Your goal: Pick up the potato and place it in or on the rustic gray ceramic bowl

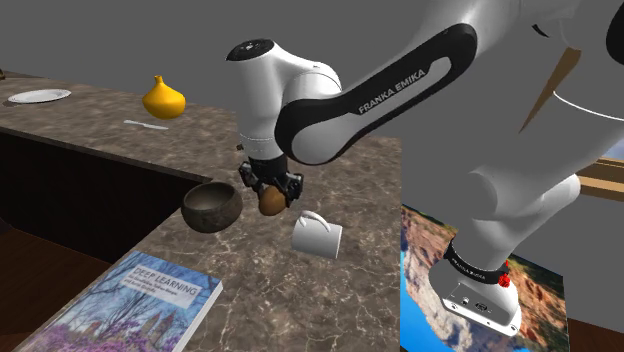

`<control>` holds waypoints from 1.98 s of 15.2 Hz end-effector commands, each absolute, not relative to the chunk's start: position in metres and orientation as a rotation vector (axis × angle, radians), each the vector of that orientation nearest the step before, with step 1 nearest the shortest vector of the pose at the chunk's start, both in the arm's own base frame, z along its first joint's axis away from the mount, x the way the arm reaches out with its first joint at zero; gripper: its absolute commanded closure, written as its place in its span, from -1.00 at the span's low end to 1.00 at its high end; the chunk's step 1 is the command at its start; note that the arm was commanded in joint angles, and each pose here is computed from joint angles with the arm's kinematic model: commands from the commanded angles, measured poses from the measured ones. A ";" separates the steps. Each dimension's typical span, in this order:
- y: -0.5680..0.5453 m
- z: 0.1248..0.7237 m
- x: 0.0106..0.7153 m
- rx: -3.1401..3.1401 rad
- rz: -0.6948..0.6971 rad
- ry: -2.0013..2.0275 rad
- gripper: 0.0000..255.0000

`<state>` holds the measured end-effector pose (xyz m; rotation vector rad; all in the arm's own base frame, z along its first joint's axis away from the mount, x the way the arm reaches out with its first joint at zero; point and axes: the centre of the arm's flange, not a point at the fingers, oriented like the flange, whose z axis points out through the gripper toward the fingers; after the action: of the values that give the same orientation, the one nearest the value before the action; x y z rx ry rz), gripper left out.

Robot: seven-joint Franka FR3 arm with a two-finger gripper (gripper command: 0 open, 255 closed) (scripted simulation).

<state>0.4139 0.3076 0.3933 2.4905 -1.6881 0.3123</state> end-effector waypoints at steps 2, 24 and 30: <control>0.307 0.410 0.413 2.492 0.311 -1.688 1.00; 0.343 0.498 0.468 2.492 0.311 -1.688 1.00; 0.386 0.500 0.535 2.492 0.311 -1.688 1.00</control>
<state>0.5243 0.3787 0.5021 2.4977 -1.6895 0.3060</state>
